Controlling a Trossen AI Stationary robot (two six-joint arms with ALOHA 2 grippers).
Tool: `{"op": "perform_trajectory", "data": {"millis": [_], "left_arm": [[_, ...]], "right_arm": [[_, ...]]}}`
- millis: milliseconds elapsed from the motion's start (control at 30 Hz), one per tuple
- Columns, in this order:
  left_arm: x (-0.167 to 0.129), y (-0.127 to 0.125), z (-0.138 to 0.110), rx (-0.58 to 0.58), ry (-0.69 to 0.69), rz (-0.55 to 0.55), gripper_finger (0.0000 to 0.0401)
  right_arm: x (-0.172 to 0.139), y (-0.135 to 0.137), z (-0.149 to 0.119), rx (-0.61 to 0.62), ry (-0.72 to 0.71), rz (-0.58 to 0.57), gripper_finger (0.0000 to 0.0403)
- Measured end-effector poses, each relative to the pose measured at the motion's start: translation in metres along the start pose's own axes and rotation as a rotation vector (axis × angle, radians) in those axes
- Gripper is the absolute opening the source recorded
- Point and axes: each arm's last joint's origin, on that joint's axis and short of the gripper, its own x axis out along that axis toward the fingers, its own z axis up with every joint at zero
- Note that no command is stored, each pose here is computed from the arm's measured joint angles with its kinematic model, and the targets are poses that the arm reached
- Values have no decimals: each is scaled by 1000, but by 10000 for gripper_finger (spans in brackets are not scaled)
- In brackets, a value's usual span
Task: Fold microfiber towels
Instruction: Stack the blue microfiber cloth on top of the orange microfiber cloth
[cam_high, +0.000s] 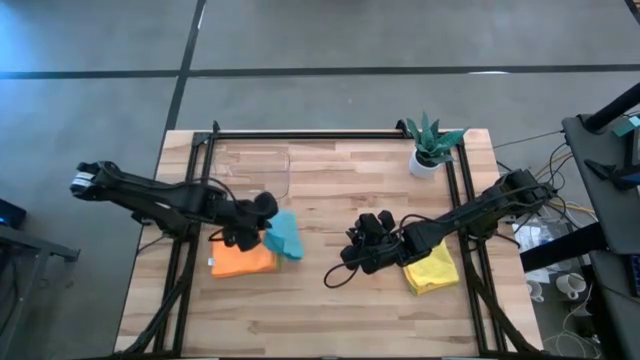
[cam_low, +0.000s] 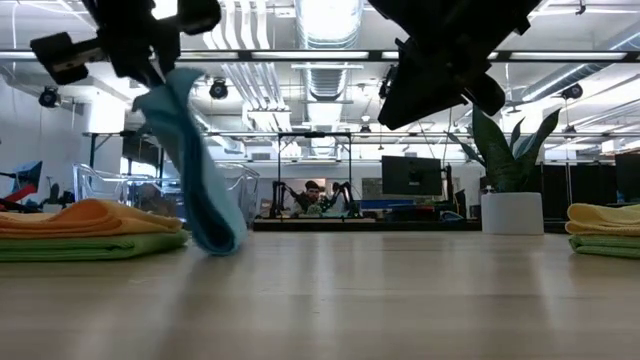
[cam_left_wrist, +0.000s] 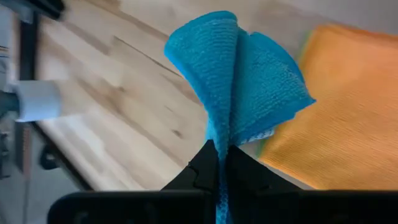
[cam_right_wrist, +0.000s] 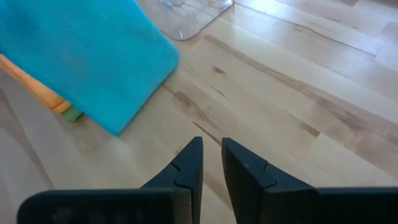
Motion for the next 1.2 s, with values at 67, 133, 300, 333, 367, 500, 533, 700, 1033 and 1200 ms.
{"op": "perform_trajectory", "data": {"millis": [67,133,300,333,367,500,533,700,1033,1200], "left_arm": [[4,-2,0,-2,18,-28,0],[4,-4,0,2,27,-50,0],[-10,-9,-4,-2,47,-101,0],[-14,-10,-5,-2,49,-105,0],[-18,-11,-7,-2,47,-104,0],[-34,-12,-10,-22,-9,-65,0],[-38,-12,-11,-38,-25,-53,0],[-54,-15,-16,-90,-86,-3,0],[-48,-29,-21,-160,-148,-33,0],[-37,-22,-16,-107,-146,39,0]], "right_arm": [[-1,0,-1,-2,2,3,56],[-1,0,-1,-3,2,2,56],[-1,0,-1,-16,6,-2,57],[-1,0,-1,-18,7,-4,57],[-1,0,-1,-19,7,-4,57],[-1,-1,-1,-21,10,-5,57],[-1,-1,-1,-20,11,-4,57],[-1,-1,-1,-17,11,-4,57],[-1,0,-1,19,8,0,57],[-1,0,-1,16,7,1,57]]}}
